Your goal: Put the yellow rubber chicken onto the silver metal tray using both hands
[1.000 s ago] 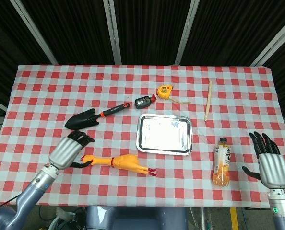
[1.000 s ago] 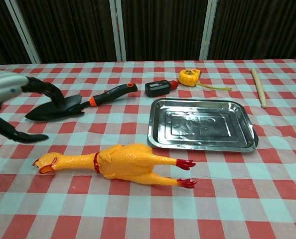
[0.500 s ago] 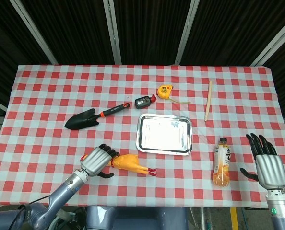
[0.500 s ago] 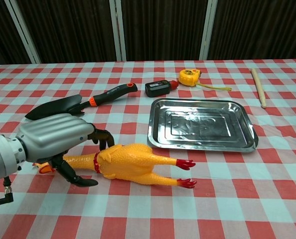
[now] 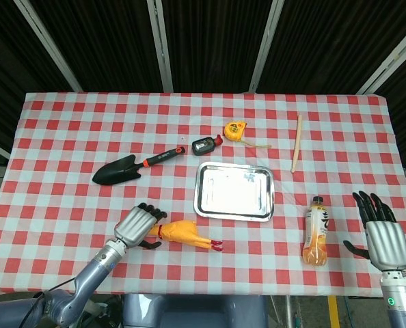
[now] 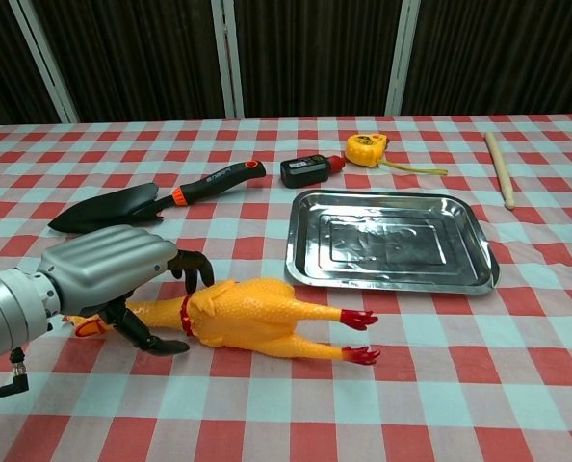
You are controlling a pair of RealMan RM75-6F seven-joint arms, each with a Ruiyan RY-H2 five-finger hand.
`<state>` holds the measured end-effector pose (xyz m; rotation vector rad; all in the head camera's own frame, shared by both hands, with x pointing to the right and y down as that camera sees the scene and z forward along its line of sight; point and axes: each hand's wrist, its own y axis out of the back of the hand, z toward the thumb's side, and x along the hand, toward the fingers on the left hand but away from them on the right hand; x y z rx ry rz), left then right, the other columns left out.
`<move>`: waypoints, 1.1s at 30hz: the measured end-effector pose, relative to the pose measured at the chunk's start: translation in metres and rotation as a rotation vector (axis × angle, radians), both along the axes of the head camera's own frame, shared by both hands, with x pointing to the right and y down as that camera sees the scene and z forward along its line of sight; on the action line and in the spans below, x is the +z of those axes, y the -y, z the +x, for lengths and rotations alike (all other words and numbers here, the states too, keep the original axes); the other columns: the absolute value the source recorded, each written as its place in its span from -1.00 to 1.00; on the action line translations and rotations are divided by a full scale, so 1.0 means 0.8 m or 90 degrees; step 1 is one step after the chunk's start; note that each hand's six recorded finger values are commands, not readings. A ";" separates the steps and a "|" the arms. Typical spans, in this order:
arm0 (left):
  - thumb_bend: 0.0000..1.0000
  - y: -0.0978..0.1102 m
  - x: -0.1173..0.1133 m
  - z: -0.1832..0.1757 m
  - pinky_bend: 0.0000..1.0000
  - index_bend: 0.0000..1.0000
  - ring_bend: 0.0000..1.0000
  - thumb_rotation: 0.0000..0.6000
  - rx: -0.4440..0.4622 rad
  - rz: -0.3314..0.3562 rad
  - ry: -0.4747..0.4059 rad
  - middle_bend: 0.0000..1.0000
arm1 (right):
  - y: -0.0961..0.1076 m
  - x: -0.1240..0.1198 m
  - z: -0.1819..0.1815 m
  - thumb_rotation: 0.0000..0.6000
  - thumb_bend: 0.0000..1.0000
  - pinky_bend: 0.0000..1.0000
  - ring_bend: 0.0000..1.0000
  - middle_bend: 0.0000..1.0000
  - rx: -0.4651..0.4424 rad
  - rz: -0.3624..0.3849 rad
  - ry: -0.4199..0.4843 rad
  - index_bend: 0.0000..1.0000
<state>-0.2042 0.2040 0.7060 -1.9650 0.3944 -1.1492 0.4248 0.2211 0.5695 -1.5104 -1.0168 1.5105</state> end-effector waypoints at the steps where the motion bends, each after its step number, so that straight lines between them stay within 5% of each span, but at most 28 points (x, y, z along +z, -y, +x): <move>1: -0.52 0.000 0.001 0.001 -0.35 -0.39 -0.40 1.00 -0.002 -0.002 -0.002 -0.28 | 0.000 0.000 0.001 1.00 -0.70 -0.70 -0.98 -0.83 0.002 -0.001 -0.001 -1.00; 10: 0.07 0.000 0.001 0.010 0.09 0.11 0.00 1.00 -0.008 -0.005 -0.028 0.18 | -0.004 -0.001 0.007 1.00 -0.70 -0.70 -0.98 -0.83 0.014 -0.004 -0.005 -1.00; 18: 0.10 0.008 -0.018 0.017 0.18 0.18 0.07 1.00 -0.018 0.005 -0.113 0.24 | 0.003 -0.004 0.000 1.00 -0.70 -0.70 -0.98 -0.83 -0.001 0.002 0.000 -1.00; 33: 0.14 0.114 -0.086 0.040 0.18 0.19 0.07 1.00 0.008 0.099 -0.153 0.25 | 0.058 -0.051 -0.060 1.00 -0.70 -0.70 -0.98 -0.83 -0.103 -0.001 0.150 -1.00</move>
